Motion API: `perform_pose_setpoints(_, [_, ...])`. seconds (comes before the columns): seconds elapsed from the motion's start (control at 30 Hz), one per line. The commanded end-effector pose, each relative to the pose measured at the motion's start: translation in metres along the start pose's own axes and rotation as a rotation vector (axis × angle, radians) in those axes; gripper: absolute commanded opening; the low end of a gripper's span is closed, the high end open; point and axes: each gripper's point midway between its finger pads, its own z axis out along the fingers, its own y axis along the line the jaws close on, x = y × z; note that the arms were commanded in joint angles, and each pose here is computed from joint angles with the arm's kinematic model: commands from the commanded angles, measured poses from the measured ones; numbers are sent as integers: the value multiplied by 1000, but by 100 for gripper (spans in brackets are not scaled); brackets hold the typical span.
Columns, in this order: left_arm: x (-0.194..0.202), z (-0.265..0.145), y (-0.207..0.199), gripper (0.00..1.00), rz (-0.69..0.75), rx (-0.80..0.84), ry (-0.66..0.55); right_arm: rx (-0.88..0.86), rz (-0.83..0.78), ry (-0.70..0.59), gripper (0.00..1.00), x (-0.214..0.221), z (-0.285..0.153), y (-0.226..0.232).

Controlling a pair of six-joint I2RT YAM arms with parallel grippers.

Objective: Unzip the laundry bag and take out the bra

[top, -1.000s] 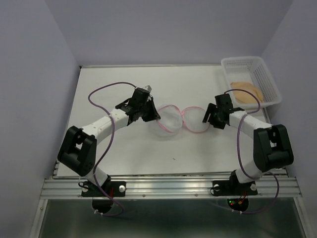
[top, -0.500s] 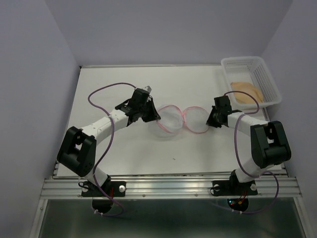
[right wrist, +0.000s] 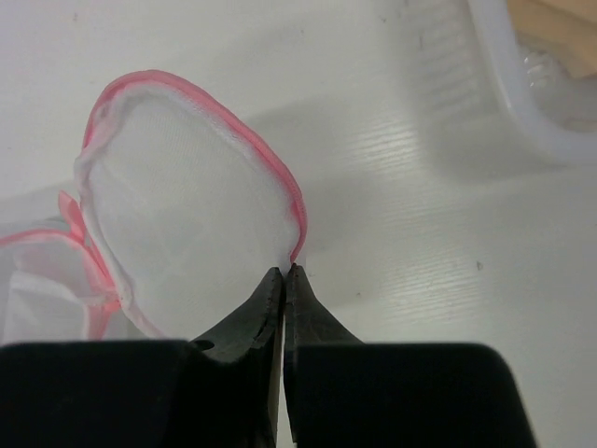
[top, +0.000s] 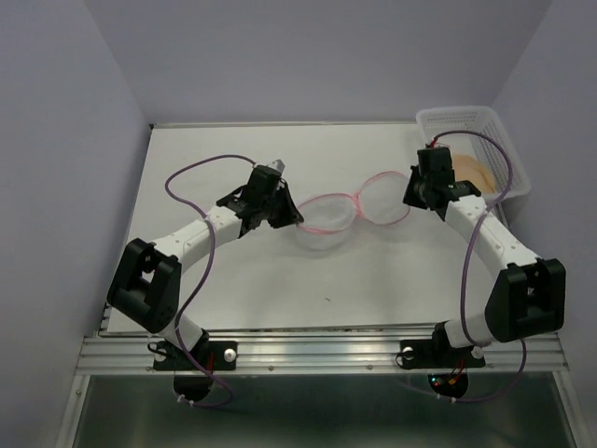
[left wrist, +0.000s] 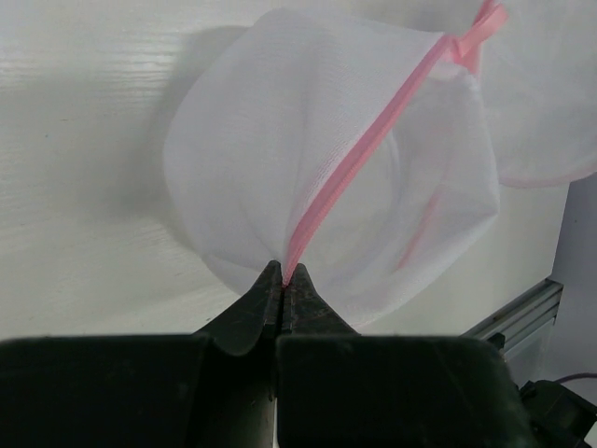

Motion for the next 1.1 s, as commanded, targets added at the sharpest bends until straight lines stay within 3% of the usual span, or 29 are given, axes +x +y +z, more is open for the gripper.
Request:
perform_pose_setpoints(0.0, [-24,-15,-25,0,13,66,-87,33,-91,-54,1,-33,-37,-5])
perform_pose_setpoints(0.2, [-31,-8,-34,0,13,75,-89,144,-229,-127,1,-67,-74,4])
perform_pose_setpoints(0.37, [-44,-7,-54,0,28,104,-113,88,-343,-175,1,-74,-97,44])
perform_pose_setpoints(0.53, [-46,-2,-68,0,44,122,-110,157,-433,-246,2,-87,-115,75])
perform_pose_setpoints(1.07, [-20,28,-42,0,-7,54,-31,363,-798,-354,7,-47,-122,165])
